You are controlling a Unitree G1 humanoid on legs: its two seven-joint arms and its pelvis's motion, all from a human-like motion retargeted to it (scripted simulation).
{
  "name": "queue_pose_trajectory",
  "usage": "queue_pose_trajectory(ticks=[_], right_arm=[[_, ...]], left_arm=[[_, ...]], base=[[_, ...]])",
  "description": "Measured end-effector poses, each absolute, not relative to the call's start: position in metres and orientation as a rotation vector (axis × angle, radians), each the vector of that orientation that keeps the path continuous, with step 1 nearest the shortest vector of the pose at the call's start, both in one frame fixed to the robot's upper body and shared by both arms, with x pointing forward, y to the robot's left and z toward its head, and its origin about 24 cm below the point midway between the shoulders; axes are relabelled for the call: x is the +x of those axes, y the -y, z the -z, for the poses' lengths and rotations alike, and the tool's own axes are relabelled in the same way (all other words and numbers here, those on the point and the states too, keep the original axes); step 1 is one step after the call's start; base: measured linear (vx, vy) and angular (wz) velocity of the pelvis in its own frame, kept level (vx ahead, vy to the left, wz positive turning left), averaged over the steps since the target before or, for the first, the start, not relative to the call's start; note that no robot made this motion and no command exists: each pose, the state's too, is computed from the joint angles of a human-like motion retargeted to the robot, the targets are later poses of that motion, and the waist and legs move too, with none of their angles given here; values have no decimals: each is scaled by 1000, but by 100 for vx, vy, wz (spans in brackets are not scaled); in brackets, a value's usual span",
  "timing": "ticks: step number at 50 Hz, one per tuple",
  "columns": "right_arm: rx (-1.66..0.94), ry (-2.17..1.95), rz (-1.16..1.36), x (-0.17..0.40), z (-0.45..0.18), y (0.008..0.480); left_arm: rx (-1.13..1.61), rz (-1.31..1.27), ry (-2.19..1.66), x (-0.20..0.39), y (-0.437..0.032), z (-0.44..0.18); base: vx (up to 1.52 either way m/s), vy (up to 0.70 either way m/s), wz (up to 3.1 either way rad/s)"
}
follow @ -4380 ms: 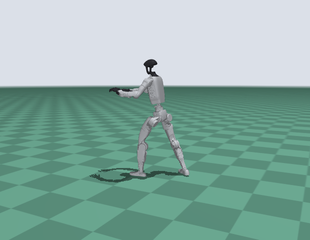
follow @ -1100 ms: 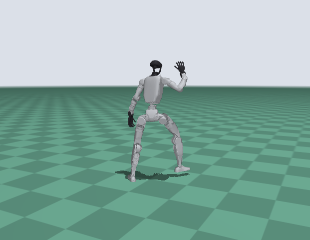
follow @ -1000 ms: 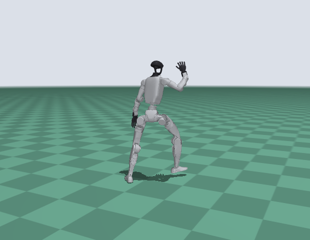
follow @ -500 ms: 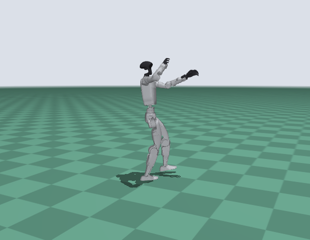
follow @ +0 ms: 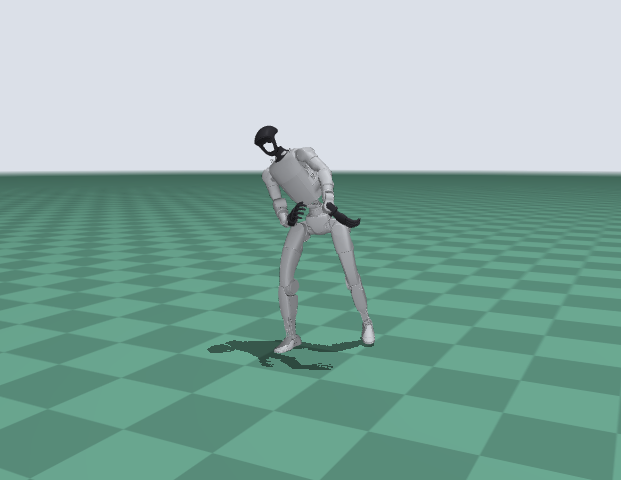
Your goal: Kungfu
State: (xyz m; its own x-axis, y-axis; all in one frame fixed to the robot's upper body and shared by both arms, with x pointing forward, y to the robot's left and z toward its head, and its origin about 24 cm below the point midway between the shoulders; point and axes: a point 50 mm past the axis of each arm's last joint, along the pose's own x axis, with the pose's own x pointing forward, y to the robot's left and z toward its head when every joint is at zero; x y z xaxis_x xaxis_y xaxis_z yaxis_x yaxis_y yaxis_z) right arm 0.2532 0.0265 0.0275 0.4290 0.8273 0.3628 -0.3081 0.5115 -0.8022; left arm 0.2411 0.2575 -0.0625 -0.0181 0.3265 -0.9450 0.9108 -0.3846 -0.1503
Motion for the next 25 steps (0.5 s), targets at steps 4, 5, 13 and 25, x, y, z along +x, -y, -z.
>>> queue_pose_trajectory(ticks=[4, 5, 13, 25], right_arm=[[-627, 843, -934, 217, -3, -35], [-644, 865, -971, 213, -1, -34], [-654, 850, -1186, 197, 7, -33], [-782, 749, -1155, 233, -6, -26]], left_arm=[[1492, 1724, -1480, 165, -252, 106], [1426, 1788, -1519, 147, -251, 113], [1074, 1933, -1555, 113, -236, 119], [1241, 1544, -1423, 170, -253, 99]], base=[[-5, 27, -479], [12, 11, -310], [-9, -6, -30], [-3, -25, 104]])
